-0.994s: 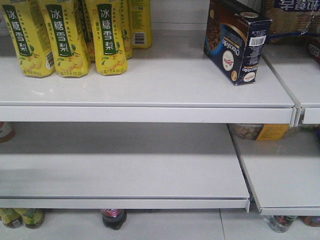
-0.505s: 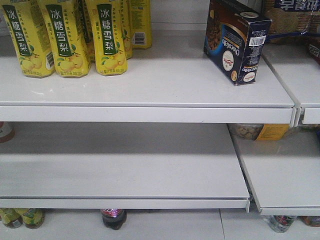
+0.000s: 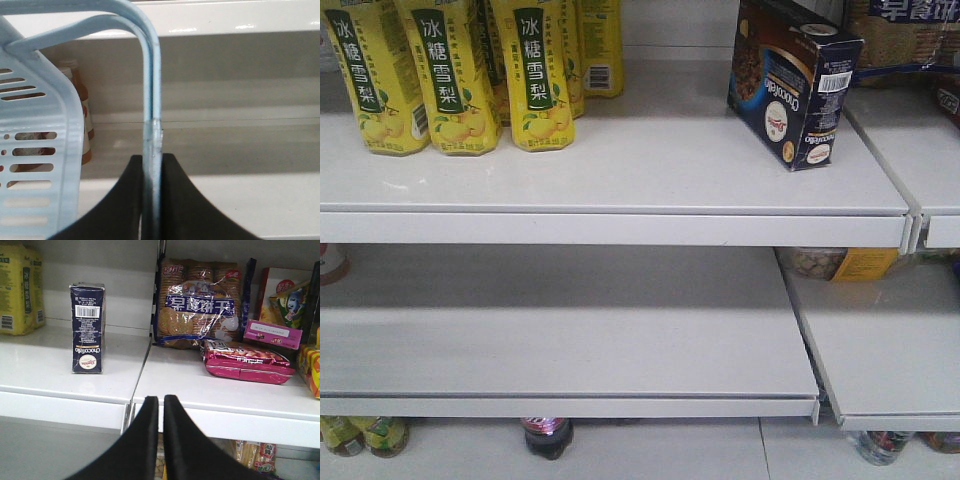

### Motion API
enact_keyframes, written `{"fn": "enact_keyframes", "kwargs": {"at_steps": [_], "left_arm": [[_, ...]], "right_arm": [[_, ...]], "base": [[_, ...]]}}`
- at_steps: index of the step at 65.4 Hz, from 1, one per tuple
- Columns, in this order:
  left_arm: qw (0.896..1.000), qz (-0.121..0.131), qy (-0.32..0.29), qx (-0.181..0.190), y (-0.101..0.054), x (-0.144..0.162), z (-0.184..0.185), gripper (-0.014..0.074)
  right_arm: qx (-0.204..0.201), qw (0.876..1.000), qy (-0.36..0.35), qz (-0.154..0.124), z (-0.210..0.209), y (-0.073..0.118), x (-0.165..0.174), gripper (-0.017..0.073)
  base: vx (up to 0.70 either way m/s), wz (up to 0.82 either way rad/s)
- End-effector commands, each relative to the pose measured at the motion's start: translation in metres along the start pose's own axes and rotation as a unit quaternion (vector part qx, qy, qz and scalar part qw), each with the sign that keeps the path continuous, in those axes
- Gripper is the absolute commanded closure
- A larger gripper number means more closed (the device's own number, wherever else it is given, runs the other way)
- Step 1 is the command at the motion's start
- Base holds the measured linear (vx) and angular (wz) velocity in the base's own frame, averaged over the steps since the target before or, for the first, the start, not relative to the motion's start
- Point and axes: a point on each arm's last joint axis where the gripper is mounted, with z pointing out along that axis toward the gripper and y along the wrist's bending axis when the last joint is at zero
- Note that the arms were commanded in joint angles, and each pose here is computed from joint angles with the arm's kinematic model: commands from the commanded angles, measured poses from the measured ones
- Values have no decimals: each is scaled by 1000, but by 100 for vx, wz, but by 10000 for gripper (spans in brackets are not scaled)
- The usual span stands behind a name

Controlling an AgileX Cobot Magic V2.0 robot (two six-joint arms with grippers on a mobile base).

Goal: Left arm holds basket, right arm returns cookies

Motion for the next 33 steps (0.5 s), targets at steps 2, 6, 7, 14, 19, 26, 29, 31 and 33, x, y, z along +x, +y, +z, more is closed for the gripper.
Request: {"fn": "enact_keyframes", "kwargs": {"at_steps": [2, 6, 7, 14, 19, 26, 29, 31, 33], "left_arm": [[997, 16, -78, -2, 0, -21, -4, 594], [997, 16, -78, -2, 0, -21, -4, 594], [997, 16, -78, -2, 0, -21, -4, 594], [997, 16, -78, -2, 0, -21, -4, 594], [997, 16, -78, -2, 0, -21, -4, 594], [997, 16, -78, -2, 0, -21, -4, 594], [997, 16, -78, -2, 0, -21, -4, 594], [997, 16, -78, -2, 0, -21, -4, 594], [997, 16, -78, -2, 0, -21, -4, 594]], "right_arm": [[9, 999, -42, -5, -1, -2, -13, 565], [9, 999, -42, -5, -1, -2, -13, 565], [9, 999, -42, -5, -1, -2, -13, 565], [11, 999, -42, -16, -1, -2, -13, 565], [9, 999, -42, -4, -1, -2, -13, 565], [12, 999, -34, 12, 2, -2, -6, 565], [14, 999, -26, 22, 5, -2, 2, 565], [14, 999, -19, 31, 7, -2, 9, 565], [16, 999, -19, 36, 9, -2, 15, 565]], "base": [[0, 0], [0, 0], [0, 0], [0, 0], [0, 0], [0, 0], [0, 0], [0, 0], [0, 0]]}}
